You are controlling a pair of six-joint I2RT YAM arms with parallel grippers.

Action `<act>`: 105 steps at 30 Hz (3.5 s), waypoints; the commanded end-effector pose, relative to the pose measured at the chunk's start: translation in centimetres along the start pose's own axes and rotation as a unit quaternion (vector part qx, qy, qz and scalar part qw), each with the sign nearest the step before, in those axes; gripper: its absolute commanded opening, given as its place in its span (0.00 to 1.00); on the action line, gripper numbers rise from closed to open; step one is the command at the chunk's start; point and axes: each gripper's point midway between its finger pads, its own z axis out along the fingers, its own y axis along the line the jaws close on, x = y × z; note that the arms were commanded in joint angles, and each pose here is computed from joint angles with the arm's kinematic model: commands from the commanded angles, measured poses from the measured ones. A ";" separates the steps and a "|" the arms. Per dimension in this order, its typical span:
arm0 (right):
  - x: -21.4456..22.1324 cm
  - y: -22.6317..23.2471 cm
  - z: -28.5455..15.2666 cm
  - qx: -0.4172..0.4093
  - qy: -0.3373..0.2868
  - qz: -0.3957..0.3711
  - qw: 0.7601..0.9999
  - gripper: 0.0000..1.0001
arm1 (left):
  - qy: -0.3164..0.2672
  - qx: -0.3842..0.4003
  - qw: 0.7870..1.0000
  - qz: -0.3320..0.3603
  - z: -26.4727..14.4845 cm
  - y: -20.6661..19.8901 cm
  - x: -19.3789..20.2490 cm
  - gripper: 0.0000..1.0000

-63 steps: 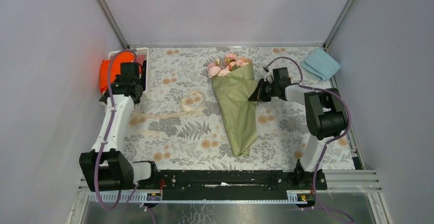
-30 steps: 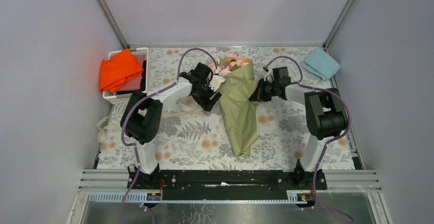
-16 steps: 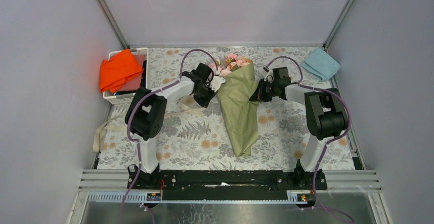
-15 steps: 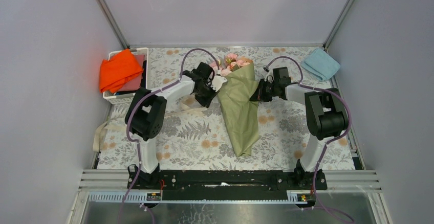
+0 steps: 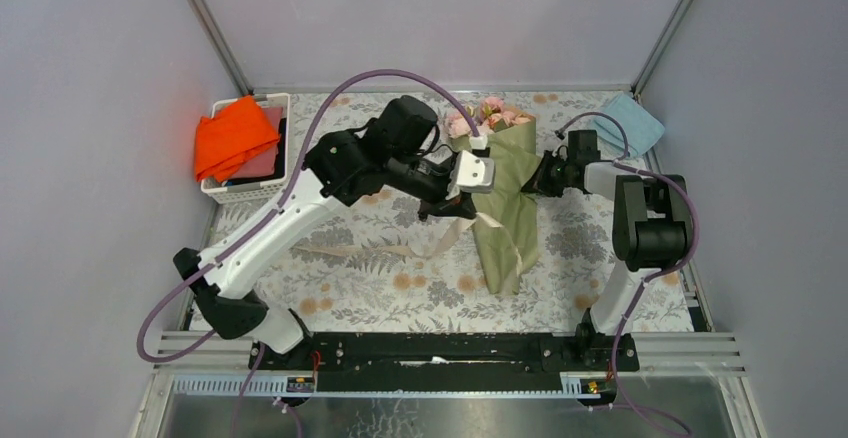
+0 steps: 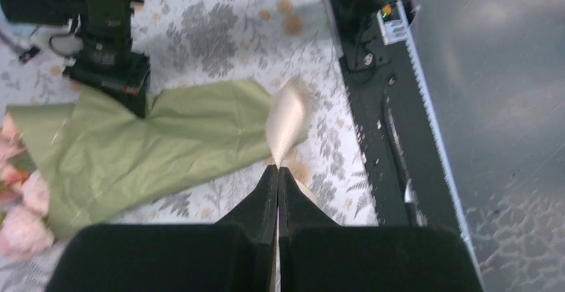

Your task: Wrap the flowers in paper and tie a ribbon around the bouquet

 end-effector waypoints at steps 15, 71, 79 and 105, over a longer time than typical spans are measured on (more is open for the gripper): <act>-3.2 2.4 -2.3 -0.026 -0.040 -0.009 0.999 0.00 | 0.371 -0.162 0.906 -0.120 -0.5 10.8 33.8 0.07; -3.3 18.2 -2.0 -0.199 -0.044 -0.075 0.976 0.00 | -0.111 -0.153 0.799 -0.571 2.5 26.0 20.9 0.00; 1.5 27.6 1.5 -0.240 0.001 -0.126 0.962 0.00 | -0.102 -0.195 0.776 -0.591 -6.5 20.6 24.9 0.00; 15.4 27.0 8.3 -0.201 0.129 -0.147 0.960 0.02 | 0.109 -0.414 0.826 -0.368 -13.9 13.1 27.3 0.66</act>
